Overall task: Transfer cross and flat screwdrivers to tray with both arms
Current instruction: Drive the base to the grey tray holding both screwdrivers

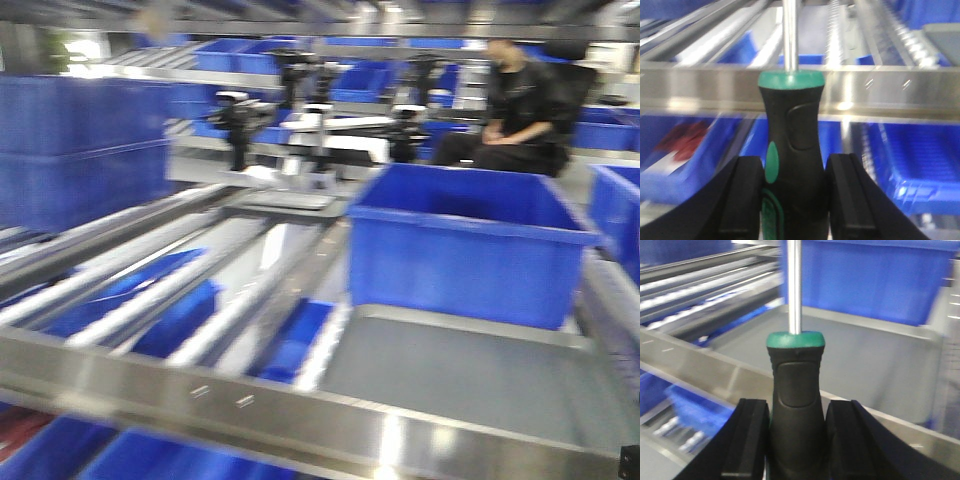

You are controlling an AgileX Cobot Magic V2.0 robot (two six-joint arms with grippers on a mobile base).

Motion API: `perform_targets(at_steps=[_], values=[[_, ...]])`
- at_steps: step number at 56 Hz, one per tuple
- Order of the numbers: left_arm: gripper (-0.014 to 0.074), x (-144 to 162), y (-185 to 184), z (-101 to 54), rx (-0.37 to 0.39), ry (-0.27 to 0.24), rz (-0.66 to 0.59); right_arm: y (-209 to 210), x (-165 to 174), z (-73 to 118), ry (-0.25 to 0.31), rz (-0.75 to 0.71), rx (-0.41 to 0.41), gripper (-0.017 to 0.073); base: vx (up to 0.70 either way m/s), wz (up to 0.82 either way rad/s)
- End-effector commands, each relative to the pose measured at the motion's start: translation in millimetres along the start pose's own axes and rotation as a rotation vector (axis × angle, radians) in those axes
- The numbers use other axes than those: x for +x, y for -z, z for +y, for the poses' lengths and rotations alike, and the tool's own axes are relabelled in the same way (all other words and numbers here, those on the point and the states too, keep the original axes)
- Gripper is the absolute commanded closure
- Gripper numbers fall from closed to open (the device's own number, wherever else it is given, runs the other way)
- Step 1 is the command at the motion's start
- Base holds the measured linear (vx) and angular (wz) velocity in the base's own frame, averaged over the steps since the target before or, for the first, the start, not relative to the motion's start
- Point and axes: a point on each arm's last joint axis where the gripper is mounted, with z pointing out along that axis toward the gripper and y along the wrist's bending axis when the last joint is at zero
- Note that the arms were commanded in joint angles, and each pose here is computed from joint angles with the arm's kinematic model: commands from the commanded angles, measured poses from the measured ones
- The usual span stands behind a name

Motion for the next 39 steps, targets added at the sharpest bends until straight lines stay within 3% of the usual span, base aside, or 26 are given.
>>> perform_targets(at_steps=[1, 23, 39], values=[[0.0591, -16.6, 5.4, 0.9, -0.012, 0.021, -0.121, 4.8, -17.5, 0.8, 0.013, -0.122, 0.000, 0.0567, 0.31, -0.67], [0.0591, -16.6, 5.4, 0.9, -0.012, 0.021, -0.121, 4.8, -17.5, 0.8, 0.013, -0.122, 0.000, 0.0567, 0.23, -0.60], [0.0591, -16.6, 5.4, 0.9, -0.012, 0.021, -0.121, 4.8, -17.5, 0.8, 0.013, -0.122, 0.000, 0.0567, 0.07, -0.22]])
